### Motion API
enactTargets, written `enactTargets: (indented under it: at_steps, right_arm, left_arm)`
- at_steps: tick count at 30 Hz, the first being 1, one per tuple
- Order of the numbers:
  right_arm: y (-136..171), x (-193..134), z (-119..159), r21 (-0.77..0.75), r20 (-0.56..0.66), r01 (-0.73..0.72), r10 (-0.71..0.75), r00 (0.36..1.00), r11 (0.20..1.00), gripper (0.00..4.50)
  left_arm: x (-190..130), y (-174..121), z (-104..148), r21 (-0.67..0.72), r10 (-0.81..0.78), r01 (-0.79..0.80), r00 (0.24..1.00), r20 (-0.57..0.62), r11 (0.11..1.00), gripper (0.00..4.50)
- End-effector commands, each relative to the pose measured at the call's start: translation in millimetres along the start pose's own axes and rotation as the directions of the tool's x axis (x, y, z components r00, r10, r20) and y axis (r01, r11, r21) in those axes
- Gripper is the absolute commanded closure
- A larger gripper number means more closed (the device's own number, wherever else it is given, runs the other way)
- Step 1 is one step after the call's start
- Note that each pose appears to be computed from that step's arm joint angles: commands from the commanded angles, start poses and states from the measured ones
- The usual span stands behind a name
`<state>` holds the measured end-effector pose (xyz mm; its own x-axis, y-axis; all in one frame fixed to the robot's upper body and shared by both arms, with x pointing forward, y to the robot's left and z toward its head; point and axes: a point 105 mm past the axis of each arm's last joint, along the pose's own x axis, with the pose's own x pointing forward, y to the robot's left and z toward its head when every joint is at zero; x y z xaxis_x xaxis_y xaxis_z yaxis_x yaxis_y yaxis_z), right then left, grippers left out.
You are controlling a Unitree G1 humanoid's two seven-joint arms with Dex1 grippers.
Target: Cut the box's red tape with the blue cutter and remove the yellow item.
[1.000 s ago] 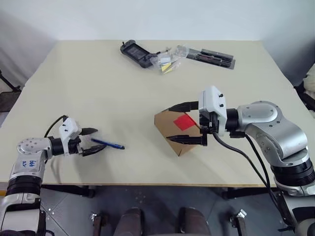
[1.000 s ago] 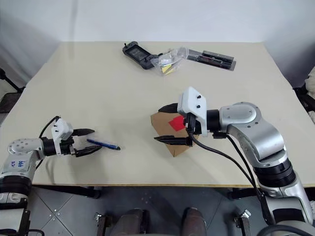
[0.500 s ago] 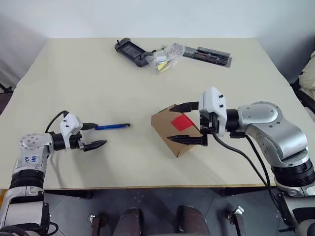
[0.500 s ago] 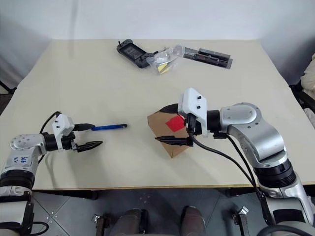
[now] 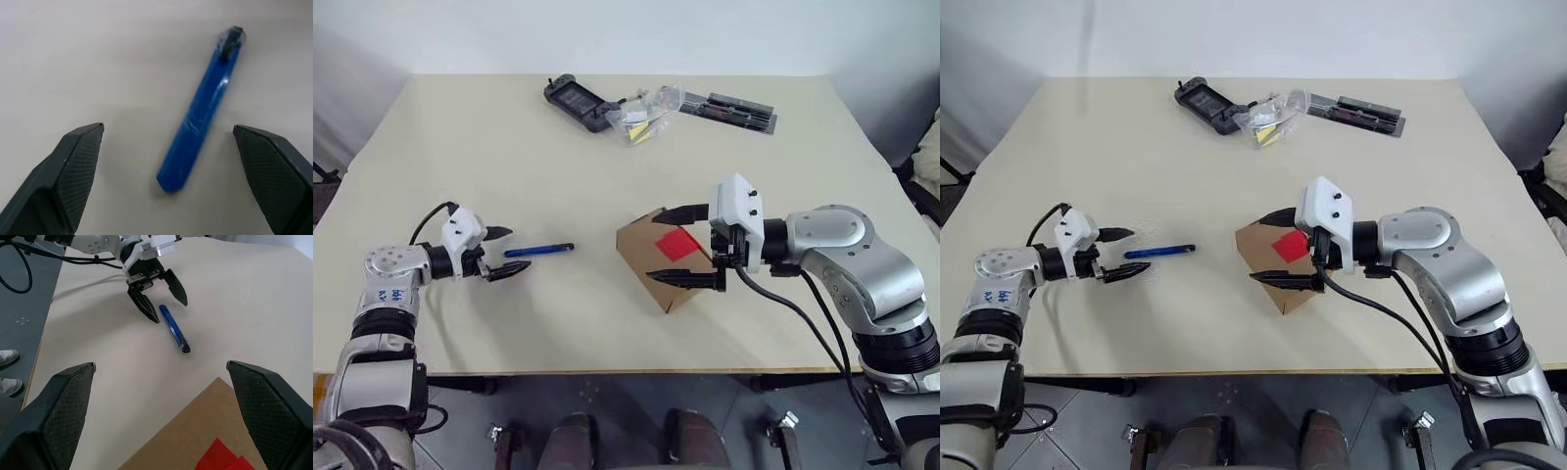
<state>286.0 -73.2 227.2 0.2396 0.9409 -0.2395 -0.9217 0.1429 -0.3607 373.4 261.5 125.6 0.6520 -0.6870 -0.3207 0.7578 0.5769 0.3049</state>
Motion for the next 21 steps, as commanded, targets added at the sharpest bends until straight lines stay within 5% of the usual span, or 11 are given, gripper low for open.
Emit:
enactTargets:
  at_steps: [1,8,21]
  right_arm:
    - [-4.3,-5.1,11.6,-0.051,0.027,0.027,-0.026,0.999,0.998,0.0]
    - [-4.8,-6.7,12.2,-0.054,0.025,0.037,-0.036,0.999,0.998,0.0]
    - [-4.3,-7.1,12.7,-0.048,0.041,0.046,-0.044,0.998,0.998,0.0]
  left_arm:
    - [5.3,-2.7,-7.3,0.0,-0.017,0.017,0.999,-0.046,1.0,0.01]
    - [6.4,-26.3,-35.3,-0.061,-0.215,0.206,0.946,-0.242,0.977,0.19]
    - [3.3,-31.0,-27.3,-0.078,-0.253,0.243,0.953,-0.167,0.967,3.99]
